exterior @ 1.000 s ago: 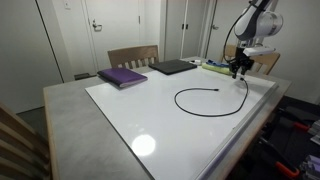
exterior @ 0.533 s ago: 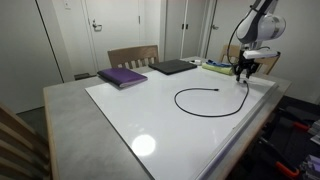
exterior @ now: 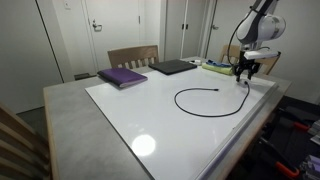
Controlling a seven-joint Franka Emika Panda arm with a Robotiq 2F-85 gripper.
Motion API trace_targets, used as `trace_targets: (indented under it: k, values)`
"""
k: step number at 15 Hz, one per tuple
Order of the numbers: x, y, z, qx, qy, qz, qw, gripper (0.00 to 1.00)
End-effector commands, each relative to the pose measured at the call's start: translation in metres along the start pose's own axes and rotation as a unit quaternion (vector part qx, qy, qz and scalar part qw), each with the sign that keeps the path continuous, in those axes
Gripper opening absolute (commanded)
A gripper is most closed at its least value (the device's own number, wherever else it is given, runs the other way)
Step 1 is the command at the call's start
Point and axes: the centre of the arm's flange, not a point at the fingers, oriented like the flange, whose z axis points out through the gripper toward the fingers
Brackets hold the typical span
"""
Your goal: Straighten out the cable
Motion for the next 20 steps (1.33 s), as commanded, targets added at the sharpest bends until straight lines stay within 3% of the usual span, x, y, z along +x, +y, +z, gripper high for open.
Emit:
trace_targets:
  k: [1,6,10,13,17,18,20]
  values:
    - [-0.003,-0.013,-0.018,-0.021,-0.009,-0.057,0.9981,0.97]
    - [-0.010,-0.079,-0.064,-0.041,-0.022,-0.204,0.9778,1.00]
    - [-0.034,-0.152,-0.077,-0.018,-0.020,-0.310,0.9503,1.00]
    - [-0.060,-0.188,-0.071,-0.012,-0.020,-0.391,0.9201,1.00]
    - [-0.082,-0.219,-0.066,-0.006,-0.035,-0.499,0.8661,1.00]
    - [-0.077,-0.217,-0.067,-0.009,-0.023,-0.460,0.8877,1.00]
    - [-0.080,-0.221,-0.067,-0.009,-0.023,-0.464,0.8856,1.00]
